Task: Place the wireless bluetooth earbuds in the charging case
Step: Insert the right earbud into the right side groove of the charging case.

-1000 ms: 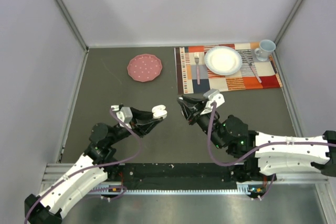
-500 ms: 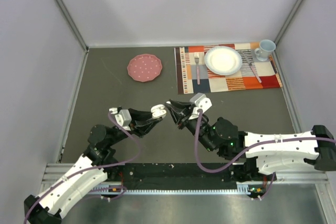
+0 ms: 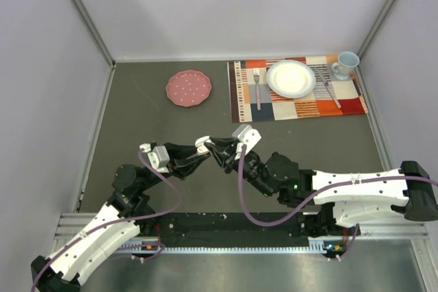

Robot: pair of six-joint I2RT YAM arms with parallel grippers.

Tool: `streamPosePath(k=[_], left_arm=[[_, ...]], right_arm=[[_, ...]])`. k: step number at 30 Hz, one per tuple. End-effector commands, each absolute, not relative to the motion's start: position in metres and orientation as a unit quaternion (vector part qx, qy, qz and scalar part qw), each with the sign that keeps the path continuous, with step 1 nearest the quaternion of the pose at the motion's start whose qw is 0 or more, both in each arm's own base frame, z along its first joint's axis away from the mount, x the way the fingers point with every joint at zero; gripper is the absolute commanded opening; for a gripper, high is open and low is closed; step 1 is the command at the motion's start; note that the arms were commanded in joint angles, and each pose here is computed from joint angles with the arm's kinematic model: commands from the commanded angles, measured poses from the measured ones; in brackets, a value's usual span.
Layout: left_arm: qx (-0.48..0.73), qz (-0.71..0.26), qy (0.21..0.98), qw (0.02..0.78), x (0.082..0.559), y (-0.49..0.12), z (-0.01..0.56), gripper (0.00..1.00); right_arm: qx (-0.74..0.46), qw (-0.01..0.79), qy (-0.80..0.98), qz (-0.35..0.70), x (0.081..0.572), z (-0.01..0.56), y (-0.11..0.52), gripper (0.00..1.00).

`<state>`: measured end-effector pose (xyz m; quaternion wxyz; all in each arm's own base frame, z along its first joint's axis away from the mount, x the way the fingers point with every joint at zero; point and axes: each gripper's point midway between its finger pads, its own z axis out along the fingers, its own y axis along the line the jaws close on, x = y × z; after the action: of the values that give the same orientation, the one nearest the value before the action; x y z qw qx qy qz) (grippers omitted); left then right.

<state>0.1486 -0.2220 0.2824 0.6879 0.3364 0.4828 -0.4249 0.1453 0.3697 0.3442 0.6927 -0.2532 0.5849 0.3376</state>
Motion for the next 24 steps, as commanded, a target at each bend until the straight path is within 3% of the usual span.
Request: streamPosePath(k=[1, 24], left_arm=[[0.336, -0.421, 0.436, 0.721, 0.142, -0.217, 0.313, 0.00], [0.329, -0.417, 0.437, 0.726, 0.142, -0.214, 0.319, 0.00]], right_arm=[[-0.256, 0.691, 0.574, 0.358, 0.137, 0.360, 0.380, 0.00], [-0.255, 0.708, 0.585, 0.303, 0.151, 0.346, 0.370, 0.00]])
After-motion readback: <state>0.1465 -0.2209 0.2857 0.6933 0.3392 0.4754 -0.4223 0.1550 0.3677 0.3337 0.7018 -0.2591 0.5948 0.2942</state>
